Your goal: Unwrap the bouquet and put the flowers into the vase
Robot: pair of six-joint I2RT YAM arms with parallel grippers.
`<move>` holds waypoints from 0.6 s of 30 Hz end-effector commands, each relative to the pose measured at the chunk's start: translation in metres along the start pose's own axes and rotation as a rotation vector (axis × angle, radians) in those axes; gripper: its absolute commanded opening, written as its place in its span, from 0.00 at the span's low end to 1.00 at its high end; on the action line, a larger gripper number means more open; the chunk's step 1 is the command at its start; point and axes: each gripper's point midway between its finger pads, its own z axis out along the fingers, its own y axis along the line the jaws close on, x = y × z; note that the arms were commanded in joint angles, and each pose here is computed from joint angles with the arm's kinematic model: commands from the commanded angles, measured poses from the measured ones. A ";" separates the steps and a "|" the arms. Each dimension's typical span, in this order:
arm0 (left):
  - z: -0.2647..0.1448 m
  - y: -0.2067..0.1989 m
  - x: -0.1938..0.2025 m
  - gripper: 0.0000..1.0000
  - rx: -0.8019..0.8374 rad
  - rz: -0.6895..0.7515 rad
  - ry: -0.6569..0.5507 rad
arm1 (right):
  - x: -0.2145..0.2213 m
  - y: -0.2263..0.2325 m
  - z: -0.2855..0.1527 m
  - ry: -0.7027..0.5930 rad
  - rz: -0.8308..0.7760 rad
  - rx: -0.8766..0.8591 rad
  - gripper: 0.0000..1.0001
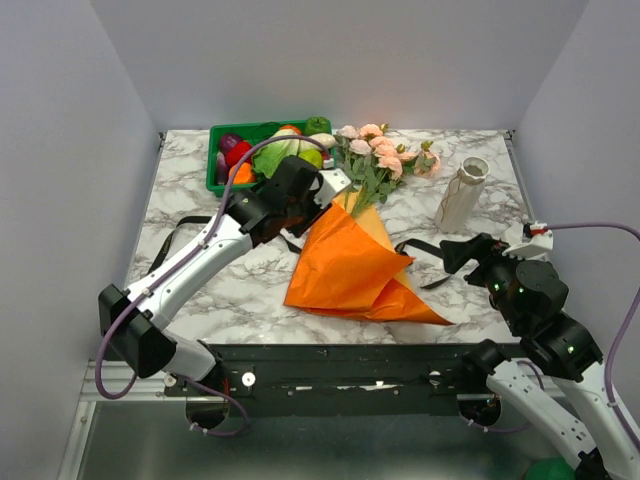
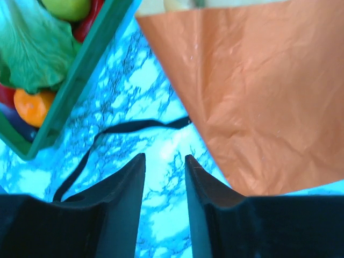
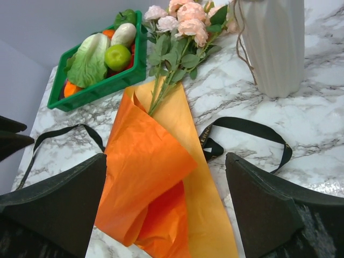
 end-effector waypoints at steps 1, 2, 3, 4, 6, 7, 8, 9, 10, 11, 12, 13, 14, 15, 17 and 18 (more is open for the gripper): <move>-0.013 -0.045 -0.014 0.86 0.231 -0.023 -0.042 | 0.000 0.011 0.006 0.004 0.006 -0.045 0.97; -0.012 -0.059 -0.020 0.90 0.288 -0.016 -0.043 | 0.003 0.010 0.007 0.009 0.007 -0.042 0.97; -0.015 -0.083 -0.028 0.93 0.328 0.034 -0.051 | 0.004 0.008 0.007 0.007 0.011 -0.034 0.97; -0.015 -0.094 -0.036 0.93 0.335 0.063 -0.062 | 0.003 0.007 0.006 0.003 0.016 -0.031 0.97; 0.001 -0.114 -0.040 0.93 0.328 0.117 -0.040 | -0.002 0.002 0.002 -0.025 0.026 -0.011 0.97; 0.003 -0.130 -0.046 0.93 0.344 0.149 -0.045 | -0.002 -0.002 -0.001 -0.023 0.026 0.005 0.97; 0.008 -0.137 -0.048 0.93 0.344 0.163 -0.034 | -0.006 -0.004 -0.004 -0.035 0.029 0.014 0.97; 0.024 -0.145 -0.044 0.96 0.343 0.176 0.007 | -0.013 -0.005 -0.007 -0.053 0.035 0.023 0.98; 0.025 -0.155 -0.051 0.97 0.352 0.191 -0.002 | -0.013 -0.008 -0.010 -0.052 0.033 0.037 0.97; 0.029 -0.161 -0.054 0.97 0.355 0.202 0.000 | -0.016 -0.010 -0.012 -0.060 0.034 0.045 0.98; 0.042 -0.167 -0.052 0.97 0.347 0.220 0.023 | -0.020 -0.012 -0.016 -0.077 0.042 0.052 0.98; 0.042 -0.175 -0.058 0.97 0.354 0.236 0.009 | -0.019 -0.015 -0.018 -0.073 0.045 0.063 0.98; 0.041 -0.188 -0.060 0.97 0.373 0.265 0.004 | -0.021 -0.017 -0.020 -0.078 0.048 0.069 0.98; 0.049 -0.192 -0.057 0.98 0.359 0.283 0.020 | -0.023 -0.020 -0.023 -0.090 0.054 0.078 0.98; 0.052 -0.205 -0.058 0.99 0.355 0.324 0.022 | -0.023 -0.025 -0.027 -0.093 0.058 0.092 0.98; 0.062 -0.210 -0.053 0.99 0.349 0.342 0.039 | -0.026 -0.026 -0.030 -0.104 0.062 0.098 0.98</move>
